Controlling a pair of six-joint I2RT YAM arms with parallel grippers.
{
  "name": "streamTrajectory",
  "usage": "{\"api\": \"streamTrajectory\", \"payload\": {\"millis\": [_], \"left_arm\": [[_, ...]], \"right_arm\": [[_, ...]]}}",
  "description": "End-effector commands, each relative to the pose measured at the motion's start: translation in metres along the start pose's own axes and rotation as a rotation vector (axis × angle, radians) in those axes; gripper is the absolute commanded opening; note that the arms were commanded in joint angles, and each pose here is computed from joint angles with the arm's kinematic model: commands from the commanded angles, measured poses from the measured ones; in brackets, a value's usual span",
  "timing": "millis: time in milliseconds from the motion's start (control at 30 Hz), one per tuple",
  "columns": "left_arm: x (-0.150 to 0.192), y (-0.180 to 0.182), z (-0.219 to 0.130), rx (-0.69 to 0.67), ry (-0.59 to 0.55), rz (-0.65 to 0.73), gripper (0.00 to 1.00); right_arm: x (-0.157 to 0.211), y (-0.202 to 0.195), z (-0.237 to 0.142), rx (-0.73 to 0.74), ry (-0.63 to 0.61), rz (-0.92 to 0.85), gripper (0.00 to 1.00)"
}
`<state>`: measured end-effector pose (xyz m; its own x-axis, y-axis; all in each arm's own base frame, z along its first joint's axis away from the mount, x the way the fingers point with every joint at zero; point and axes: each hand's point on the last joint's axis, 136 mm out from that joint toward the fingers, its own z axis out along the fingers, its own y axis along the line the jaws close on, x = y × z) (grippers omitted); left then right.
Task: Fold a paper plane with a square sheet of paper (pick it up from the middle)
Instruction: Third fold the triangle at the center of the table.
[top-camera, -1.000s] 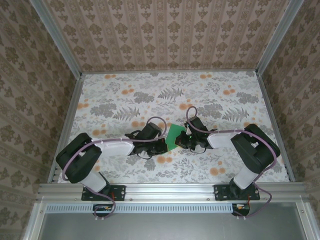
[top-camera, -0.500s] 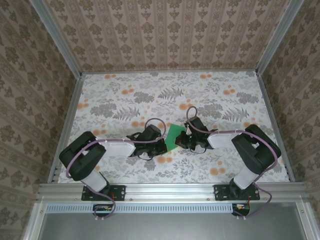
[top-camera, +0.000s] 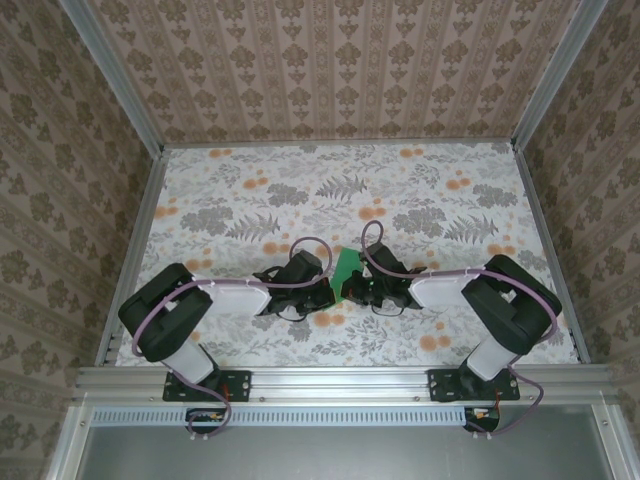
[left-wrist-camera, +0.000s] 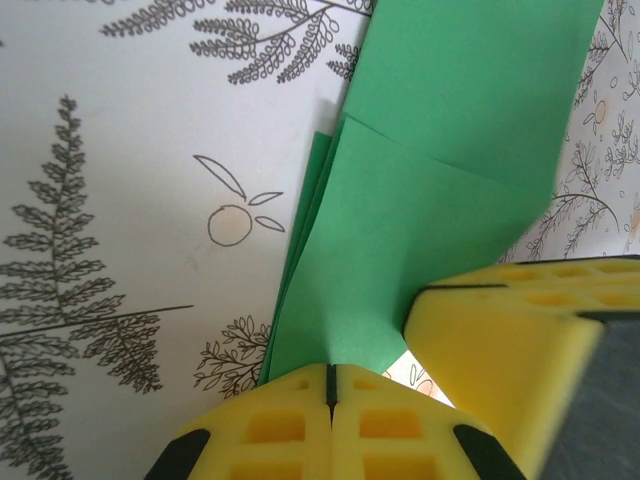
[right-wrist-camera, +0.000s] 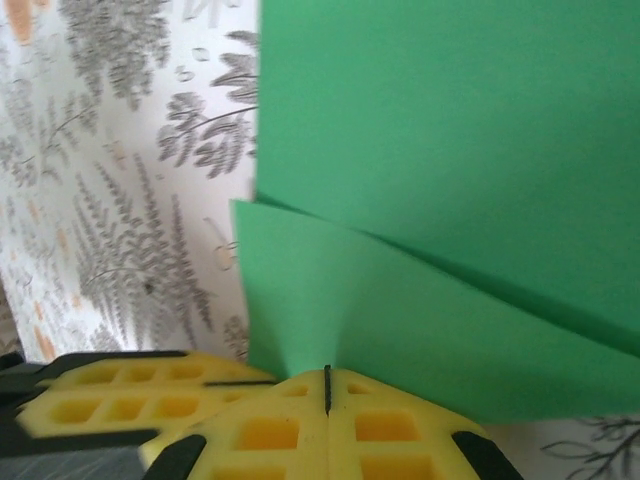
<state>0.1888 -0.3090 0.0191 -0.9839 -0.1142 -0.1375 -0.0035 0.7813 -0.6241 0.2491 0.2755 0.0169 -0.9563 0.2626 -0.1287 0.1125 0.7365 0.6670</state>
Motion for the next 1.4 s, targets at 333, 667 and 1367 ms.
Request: {"api": "streamTrajectory", "payload": {"millis": [333,667,1367], "left_arm": [[0.010,-0.011,-0.010,0.063,0.021,0.036,0.06],[0.013,0.025,-0.002,-0.033,0.005,-0.024,0.02],[0.011,0.022,0.000,-0.045,0.013,-0.011,0.00]], "right_arm": [[0.000,-0.020,0.007,0.080,-0.013,0.046,0.05],[0.003,-0.021,0.007,0.082,0.002,0.042,0.05],[0.005,-0.024,0.008,0.082,0.006,0.050,0.05]]}}
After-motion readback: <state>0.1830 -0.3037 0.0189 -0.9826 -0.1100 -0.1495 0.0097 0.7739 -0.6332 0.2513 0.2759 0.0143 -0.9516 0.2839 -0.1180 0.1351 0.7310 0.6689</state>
